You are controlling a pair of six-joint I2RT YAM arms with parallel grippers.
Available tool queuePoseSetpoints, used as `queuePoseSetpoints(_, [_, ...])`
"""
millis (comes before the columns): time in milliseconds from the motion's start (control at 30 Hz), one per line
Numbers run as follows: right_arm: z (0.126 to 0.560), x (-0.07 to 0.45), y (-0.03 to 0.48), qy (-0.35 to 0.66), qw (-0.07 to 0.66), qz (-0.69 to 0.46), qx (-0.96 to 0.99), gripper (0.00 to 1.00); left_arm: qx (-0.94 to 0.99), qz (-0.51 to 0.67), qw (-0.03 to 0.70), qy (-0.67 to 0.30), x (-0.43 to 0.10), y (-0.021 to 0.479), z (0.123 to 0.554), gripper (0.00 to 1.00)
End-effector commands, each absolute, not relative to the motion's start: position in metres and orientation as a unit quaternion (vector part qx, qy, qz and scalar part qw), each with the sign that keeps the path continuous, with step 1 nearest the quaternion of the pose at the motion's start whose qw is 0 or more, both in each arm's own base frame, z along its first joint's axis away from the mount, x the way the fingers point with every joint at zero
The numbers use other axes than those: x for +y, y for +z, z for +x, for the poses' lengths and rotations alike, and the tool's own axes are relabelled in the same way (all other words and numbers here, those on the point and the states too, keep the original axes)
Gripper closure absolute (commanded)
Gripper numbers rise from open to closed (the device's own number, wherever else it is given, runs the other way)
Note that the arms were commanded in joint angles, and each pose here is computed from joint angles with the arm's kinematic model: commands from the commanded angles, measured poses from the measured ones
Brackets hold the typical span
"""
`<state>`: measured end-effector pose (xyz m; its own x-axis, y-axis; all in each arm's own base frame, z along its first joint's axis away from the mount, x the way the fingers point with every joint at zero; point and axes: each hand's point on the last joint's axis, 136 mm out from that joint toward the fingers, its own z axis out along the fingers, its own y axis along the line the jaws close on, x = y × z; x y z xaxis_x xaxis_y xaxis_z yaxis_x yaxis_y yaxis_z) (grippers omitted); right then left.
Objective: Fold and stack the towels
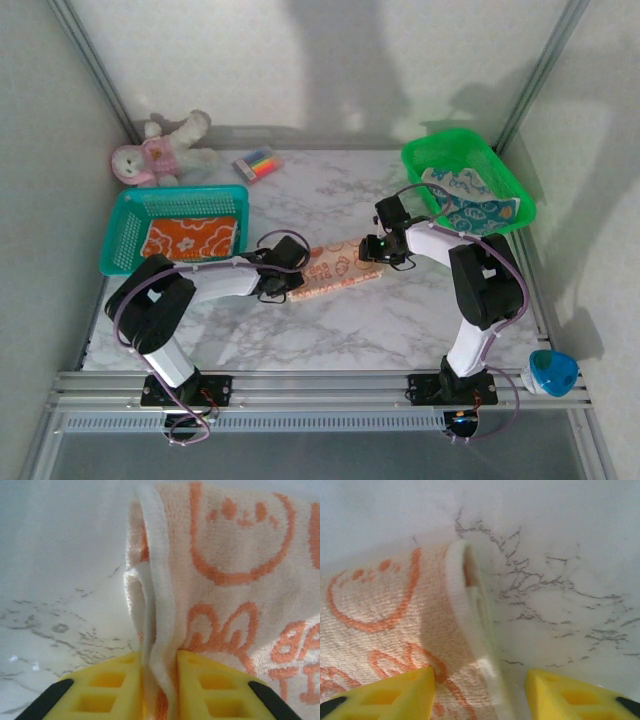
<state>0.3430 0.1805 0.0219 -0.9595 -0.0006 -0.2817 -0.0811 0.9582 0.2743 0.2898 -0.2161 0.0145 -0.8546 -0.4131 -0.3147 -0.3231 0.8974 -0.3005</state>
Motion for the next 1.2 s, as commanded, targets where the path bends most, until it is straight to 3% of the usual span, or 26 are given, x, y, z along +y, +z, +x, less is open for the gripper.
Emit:
queuePoseSetpoints(0, [0.323, 0.177, 0.010, 0.141, 0.107, -0.013, 0.984, 0.49, 0.964, -0.184, 0.170, -0.087, -0.219, -0.009, 0.285, 0.93])
queuePoseSetpoints(67, [0.324, 0.175, 0.014, 0.140, 0.113, -0.009, 0.984, 0.48, 0.965, -0.175, 0.182, -0.076, -0.220, 0.000, 0.291, 1.00])
queuePoseSetpoints(133, [0.326, 0.173, 0.020, 0.137, 0.124, -0.004, 0.983, 0.46, 0.965, -0.167, 0.194, -0.061, -0.219, 0.009, 0.297, 1.00])
queuePoseSetpoints(233, [0.330, 0.166, 0.035, 0.127, 0.149, 0.007, 0.981, 0.34, 0.965, -0.151, 0.209, -0.038, -0.217, 0.025, 0.303, 1.00])
queuePoseSetpoints(467, [0.334, 0.154, 0.076, 0.119, 0.209, 0.024, 0.970, 0.21, 0.962, -0.106, 0.250, 0.030, -0.201, 0.073, 0.315, 1.00])
queuePoseSetpoints(600, [0.334, 0.143, 0.099, 0.108, 0.244, 0.042, 0.963, 0.01, 0.954, -0.071, 0.279, 0.079, -0.185, 0.112, 0.320, 1.00])
queuePoseSetpoints(800, [0.331, 0.135, 0.123, 0.108, 0.276, 0.054, 0.953, 0.01, 0.932, -0.014, 0.329, 0.155, -0.156, 0.181, 0.322, 1.00])
queuePoseSetpoints(1167, [0.330, 0.135, 0.140, 0.119, 0.296, 0.057, 0.946, 0.01, 0.897, 0.036, 0.410, 0.163, -0.125, 0.314, 0.311, 1.00])
